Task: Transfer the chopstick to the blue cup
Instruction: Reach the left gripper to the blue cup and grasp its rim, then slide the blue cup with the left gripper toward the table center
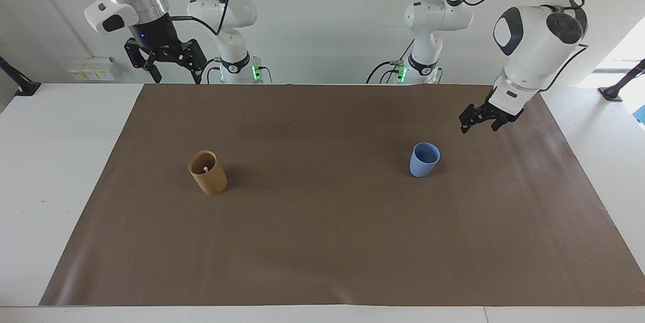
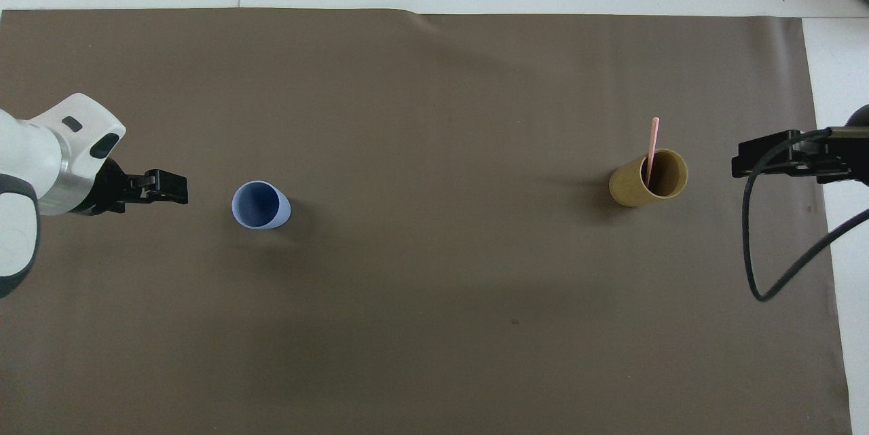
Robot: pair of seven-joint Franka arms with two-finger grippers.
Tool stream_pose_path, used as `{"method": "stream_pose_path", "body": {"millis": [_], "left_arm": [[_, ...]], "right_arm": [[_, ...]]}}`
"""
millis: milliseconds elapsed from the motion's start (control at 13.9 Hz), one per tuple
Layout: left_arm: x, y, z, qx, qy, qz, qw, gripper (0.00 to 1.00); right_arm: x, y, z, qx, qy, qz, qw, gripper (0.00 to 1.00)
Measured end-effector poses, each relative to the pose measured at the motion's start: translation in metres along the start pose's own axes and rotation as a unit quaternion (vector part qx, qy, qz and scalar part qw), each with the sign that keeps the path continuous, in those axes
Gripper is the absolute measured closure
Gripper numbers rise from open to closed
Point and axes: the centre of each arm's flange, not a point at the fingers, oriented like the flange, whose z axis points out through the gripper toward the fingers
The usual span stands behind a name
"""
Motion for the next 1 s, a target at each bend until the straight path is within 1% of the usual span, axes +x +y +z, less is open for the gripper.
{"method": "stream_pose_path", "body": {"millis": [215, 359, 430, 717, 1004], "left_arm": [[0.002, 0.035, 0.034, -0.003, 0.003, -0.032, 0.999, 0.00], [0.002, 0.059, 0.056, -0.001, 0.000, -0.036, 0.999, 0.00], [0.002, 0.064, 0.064, 0.000, -0.003, -0.037, 0.999, 0.00], [0.006, 0.061, 0.083, 0.003, -0.012, -0.041, 0.999, 0.00], [-0.002, 0.057, 0.098, 0.008, -0.026, -0.042, 0.999, 0.00]], "right_arm": [[0.000, 0.001, 0.000, 0.000, 0.000, 0.001, 1.000, 0.00], [0.000, 0.001, 0.000, 0.000, 0.000, 0.001, 1.000, 0.00], [0.000, 0.002, 0.000, 0.000, 0.000, 0.002, 1.000, 0.00], [0.000, 0.004, 0.000, 0.000, 0.000, 0.004, 1.000, 0.00], [0.000, 0.004, 0.000, 0.000, -0.001, 0.003, 1.000, 0.00]]}}
